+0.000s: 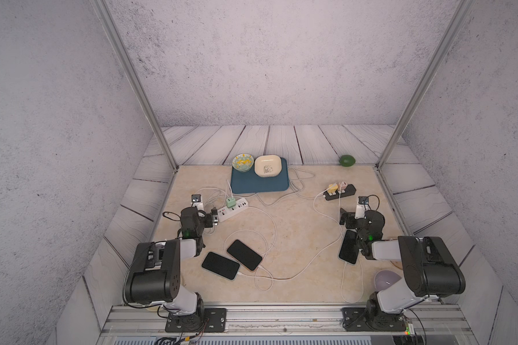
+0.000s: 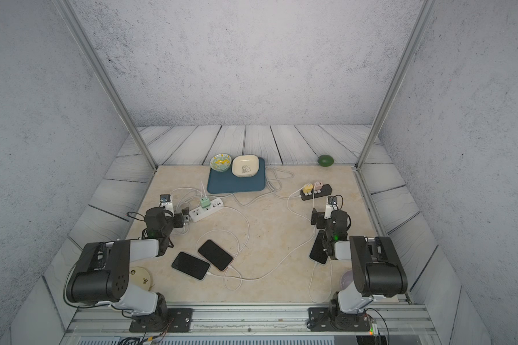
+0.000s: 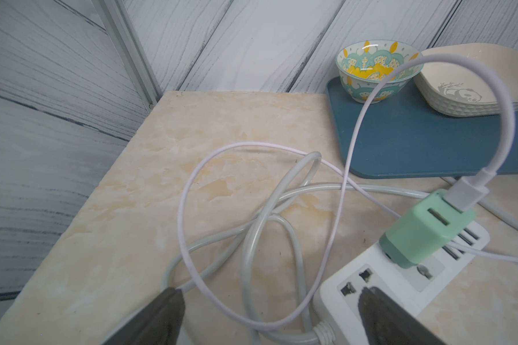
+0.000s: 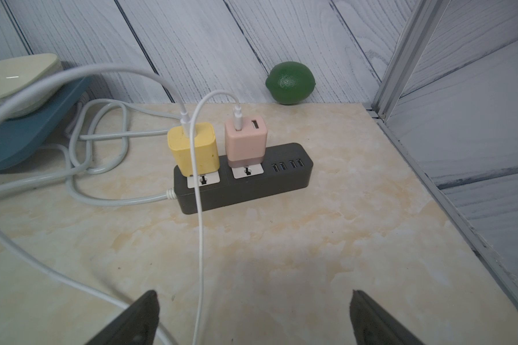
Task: Unplug the charging cable from the phone
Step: Pick up the phone at the center of the board.
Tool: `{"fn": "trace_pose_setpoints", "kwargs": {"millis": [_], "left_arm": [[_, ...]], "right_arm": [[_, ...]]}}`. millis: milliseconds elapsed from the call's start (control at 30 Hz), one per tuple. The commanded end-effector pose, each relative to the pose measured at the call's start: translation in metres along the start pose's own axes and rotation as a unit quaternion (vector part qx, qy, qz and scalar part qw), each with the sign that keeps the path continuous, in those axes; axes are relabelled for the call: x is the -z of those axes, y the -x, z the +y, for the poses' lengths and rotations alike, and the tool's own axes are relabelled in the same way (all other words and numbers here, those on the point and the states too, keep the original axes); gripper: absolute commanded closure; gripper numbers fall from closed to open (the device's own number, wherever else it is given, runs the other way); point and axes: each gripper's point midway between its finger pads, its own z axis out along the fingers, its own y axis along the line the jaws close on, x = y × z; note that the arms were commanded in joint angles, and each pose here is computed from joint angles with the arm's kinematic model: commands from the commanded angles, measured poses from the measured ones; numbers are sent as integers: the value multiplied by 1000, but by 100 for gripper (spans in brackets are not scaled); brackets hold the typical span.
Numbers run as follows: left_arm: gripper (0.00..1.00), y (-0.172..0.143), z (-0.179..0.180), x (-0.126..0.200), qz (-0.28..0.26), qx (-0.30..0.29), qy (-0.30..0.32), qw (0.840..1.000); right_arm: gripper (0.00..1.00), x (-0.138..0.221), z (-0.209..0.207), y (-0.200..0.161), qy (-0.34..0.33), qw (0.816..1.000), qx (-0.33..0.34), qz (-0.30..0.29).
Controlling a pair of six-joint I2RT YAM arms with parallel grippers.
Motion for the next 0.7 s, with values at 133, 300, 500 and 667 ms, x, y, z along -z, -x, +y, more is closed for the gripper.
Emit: {"fn": "trace_pose_setpoints", "kwargs": {"millis": [133, 300, 500, 667], "left_arm": [[2, 3, -2, -1, -6, -4, -4, 1000], [2, 15, 0, -4, -6, -3, -1, 1000], [2, 21, 6, -10, 73, 3, 14, 997], [2, 27, 2, -4, 80, -3, -10, 997]], "right_arm": [[1, -5, 8, 12, 22, 1000, 12, 16], [1, -2, 11, 23, 20, 997, 1, 81], [1, 25, 0, 20, -20, 984, -53, 168], [1, 69, -9, -4, -71, 948, -103, 292]]}}
